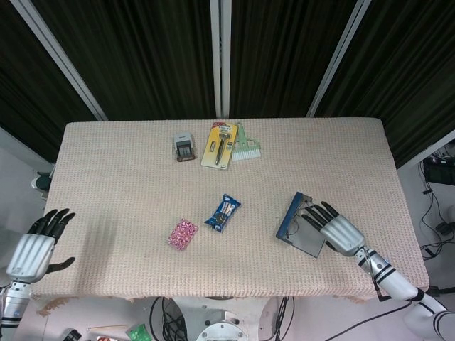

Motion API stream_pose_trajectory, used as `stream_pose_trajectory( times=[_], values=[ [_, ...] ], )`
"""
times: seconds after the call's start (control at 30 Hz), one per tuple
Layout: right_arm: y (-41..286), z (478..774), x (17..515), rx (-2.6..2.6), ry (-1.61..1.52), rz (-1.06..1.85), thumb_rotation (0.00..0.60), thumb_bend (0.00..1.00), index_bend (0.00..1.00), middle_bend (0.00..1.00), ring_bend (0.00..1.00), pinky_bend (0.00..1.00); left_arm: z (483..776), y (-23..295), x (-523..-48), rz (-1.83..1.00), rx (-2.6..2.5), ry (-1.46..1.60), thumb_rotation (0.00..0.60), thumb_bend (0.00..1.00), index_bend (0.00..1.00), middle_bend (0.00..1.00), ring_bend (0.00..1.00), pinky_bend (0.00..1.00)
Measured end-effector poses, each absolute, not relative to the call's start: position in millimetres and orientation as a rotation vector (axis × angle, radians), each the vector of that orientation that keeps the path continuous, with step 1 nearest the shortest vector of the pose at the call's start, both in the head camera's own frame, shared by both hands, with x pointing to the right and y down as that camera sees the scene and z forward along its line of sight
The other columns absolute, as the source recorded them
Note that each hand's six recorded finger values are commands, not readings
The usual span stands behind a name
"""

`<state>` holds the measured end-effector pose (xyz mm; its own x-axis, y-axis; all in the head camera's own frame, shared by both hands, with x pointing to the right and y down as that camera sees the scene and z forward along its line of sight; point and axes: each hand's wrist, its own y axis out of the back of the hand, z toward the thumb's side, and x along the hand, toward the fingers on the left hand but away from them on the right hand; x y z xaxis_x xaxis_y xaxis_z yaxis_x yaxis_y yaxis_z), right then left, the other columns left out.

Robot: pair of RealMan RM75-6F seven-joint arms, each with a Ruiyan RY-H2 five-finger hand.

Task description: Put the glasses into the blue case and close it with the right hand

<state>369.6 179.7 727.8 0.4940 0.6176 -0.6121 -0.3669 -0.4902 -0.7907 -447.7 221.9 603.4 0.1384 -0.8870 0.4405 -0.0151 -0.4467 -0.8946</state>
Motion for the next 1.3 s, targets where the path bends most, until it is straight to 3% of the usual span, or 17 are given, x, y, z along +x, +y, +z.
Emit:
stream_pose_trajectory(
  times=[0.2,0.43,0.87,1.13,1.3],
  values=[
    [178.6,731.9,361.4,-1.723,-0.217,1.191,0.600,0.14,0.02,0.00,0.00,0.00,603.1,222.1,-449.3,-1.414,-1.634,0.890,0.598,0.00,0.11,0.08,0.07,0.19],
    [179.3,733.5,348.5,-1.751,-0.276,1.149,0.600,0.18,0.13,0.00,0.00,0.00,604.0,222.7,-451.0,-1.415,-1.635,0.895,0.599,0.00,0.11,0.08,0.07,0.19],
    [175.0,746.8,326.5,-1.808,-0.439,1.111,0.600,0.44,0.23,0.00,0.00,0.00,604.5,225.0,-455.9,-1.425,-1.630,0.904,0.599,0.00,0.11,0.08,0.07,0.19],
    [171.4,756.8,318.7,-1.816,-0.463,1.140,0.600,0.45,0.30,0.00,0.00,0.00,606.6,225.1,-456.6,-1.429,-1.635,0.904,0.599,0.00,0.11,0.08,0.07,0.19],
    [165.9,758.1,311.7,-1.804,-0.488,1.134,0.600,0.44,0.44,0.00,0.00,0.00,608.2,226.0,-458.6,-1.437,-1.636,0.906,0.598,0.00,0.11,0.08,0.07,0.19]
  ],
)
